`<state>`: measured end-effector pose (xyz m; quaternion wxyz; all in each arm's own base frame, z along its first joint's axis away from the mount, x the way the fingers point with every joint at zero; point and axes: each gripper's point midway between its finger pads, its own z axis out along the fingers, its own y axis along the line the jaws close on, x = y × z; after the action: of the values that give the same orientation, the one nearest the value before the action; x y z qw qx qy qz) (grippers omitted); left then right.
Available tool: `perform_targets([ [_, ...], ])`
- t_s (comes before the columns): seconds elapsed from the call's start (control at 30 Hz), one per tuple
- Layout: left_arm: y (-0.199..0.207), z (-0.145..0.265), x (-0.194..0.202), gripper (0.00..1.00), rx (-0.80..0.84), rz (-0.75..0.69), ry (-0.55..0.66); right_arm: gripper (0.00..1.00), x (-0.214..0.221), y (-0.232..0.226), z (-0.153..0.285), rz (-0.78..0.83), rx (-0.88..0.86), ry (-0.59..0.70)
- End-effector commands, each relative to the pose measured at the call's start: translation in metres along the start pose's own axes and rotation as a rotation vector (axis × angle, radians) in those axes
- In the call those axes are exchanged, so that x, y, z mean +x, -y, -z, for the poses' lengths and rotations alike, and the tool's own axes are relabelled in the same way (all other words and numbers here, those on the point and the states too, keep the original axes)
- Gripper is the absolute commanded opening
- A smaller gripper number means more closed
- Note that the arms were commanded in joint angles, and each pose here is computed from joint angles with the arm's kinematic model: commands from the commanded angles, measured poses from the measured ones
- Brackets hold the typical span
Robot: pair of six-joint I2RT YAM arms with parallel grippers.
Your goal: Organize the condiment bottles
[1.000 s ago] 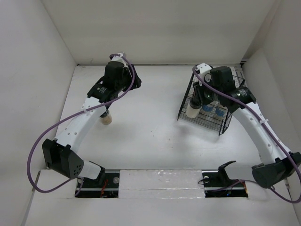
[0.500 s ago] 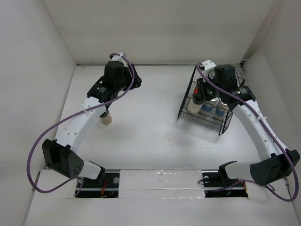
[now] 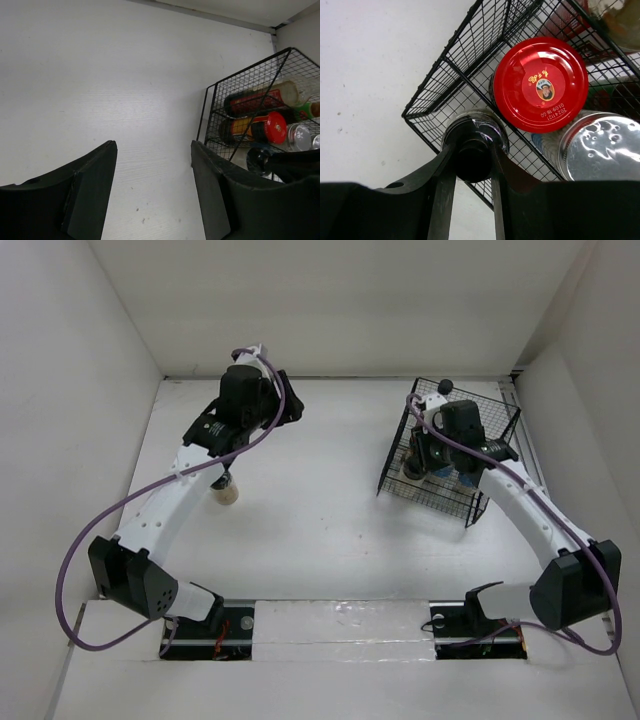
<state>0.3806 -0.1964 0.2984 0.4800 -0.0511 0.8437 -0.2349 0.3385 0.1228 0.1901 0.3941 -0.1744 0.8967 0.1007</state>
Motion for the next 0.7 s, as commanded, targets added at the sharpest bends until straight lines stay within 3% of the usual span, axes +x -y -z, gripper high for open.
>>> perform_targets([
  [0.0,0.032,0.019,-0.046,0.57,0.093,0.015,0.115,0.14,-0.036,-0.008,-0.002,-0.017,-0.021,0.140],
  [0.13,0.048,0.027,-0.066,0.64,0.148,0.027,0.159,0.40,-0.030,-0.017,-0.007,-0.010,-0.027,0.106],
  [0.17,0.049,0.027,-0.066,0.65,0.149,0.037,0.158,0.57,-0.035,-0.017,-0.005,-0.009,-0.027,0.116],
  [0.23,0.055,0.037,-0.080,0.67,0.163,0.039,0.204,0.73,-0.037,-0.018,-0.002,-0.004,-0.014,0.111],
  [0.27,0.053,0.037,-0.081,0.68,0.155,0.041,0.209,0.87,-0.043,-0.018,0.002,-0.004,-0.014,0.121],
  [0.33,0.053,0.052,-0.096,0.68,0.143,0.057,0.264,0.94,-0.060,-0.018,0.020,0.003,0.007,0.177],
  [0.43,0.055,0.081,-0.125,0.71,0.130,0.089,0.369,0.95,-0.089,-0.033,0.047,0.055,-0.014,0.268],
  [0.47,0.056,0.089,-0.132,0.71,0.132,0.106,0.394,0.90,-0.095,-0.045,0.050,0.073,-0.040,0.290],
  [0.53,0.059,0.112,-0.148,0.72,0.147,0.127,0.459,0.67,-0.106,-0.070,0.057,0.112,-0.127,0.341],
  [0.6,0.056,0.130,-0.162,0.74,0.130,0.153,0.519,0.31,-0.116,-0.116,0.056,0.170,-0.286,0.399],
  [0.63,0.057,0.142,-0.170,0.74,0.131,0.162,0.552,0.07,-0.114,-0.134,0.045,0.190,-0.337,0.387],
  [0.67,0.054,0.159,-0.179,0.75,0.123,0.187,0.599,0.01,-0.112,-0.155,0.041,0.214,-0.405,0.386],
])
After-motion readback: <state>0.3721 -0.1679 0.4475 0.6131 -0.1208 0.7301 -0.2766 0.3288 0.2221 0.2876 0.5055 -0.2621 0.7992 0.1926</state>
